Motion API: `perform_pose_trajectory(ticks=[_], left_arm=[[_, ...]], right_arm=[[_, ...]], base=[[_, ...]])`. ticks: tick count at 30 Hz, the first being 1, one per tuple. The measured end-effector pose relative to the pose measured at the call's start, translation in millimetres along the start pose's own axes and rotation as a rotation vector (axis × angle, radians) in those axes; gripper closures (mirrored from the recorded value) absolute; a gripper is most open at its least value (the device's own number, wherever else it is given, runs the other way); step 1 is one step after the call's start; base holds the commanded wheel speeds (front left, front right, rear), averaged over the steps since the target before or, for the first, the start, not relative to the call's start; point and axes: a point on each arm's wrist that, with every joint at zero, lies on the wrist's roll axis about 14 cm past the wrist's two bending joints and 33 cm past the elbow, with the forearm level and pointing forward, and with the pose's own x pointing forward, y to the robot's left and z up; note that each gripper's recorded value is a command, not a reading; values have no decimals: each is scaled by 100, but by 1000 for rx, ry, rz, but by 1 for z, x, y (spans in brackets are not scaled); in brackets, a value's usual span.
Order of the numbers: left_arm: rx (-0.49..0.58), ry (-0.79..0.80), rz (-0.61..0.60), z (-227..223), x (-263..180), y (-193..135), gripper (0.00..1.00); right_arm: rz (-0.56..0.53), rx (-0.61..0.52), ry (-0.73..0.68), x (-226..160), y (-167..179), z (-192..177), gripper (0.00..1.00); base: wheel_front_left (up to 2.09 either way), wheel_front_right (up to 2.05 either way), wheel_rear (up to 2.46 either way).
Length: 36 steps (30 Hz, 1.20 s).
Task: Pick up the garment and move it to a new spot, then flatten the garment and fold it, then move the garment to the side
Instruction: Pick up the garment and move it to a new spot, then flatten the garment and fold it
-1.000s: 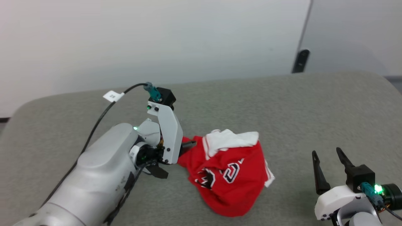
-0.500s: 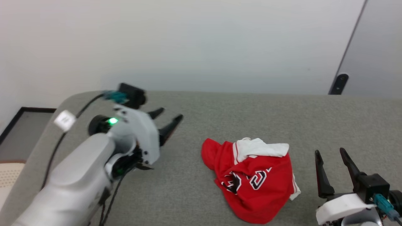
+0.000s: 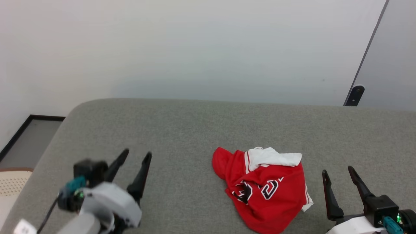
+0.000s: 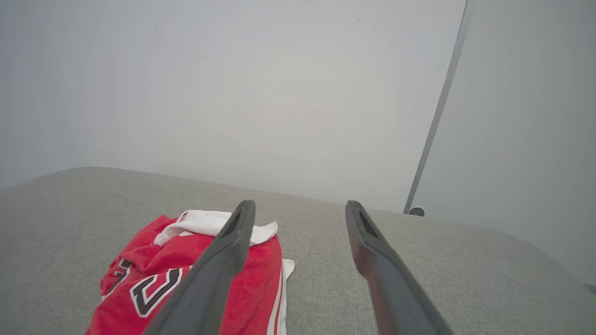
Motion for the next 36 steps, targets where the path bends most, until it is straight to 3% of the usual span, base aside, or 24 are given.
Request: perform_pose_trajectory(ticks=[6, 16, 23, 36], left_arm=[[-37, -83, 67, 9, -24, 6, 0], [1, -141, 110, -2, -73, 9, 0], [63, -59, 122, -34, -99, 19, 0], [31, -85, 255, -34, -106, 49, 0]], right_arm=[[-9, -3, 12, -9, -2, -3, 0], [-57, -20, 35, -31, -17, -9, 0], [-81, -57, 39, -35, -27, -9, 0], [-143, -76, 62, -42, -48, -14, 0]], base=[[0, 0, 0], [0, 0, 0], [0, 0, 0], [0, 0, 0]])
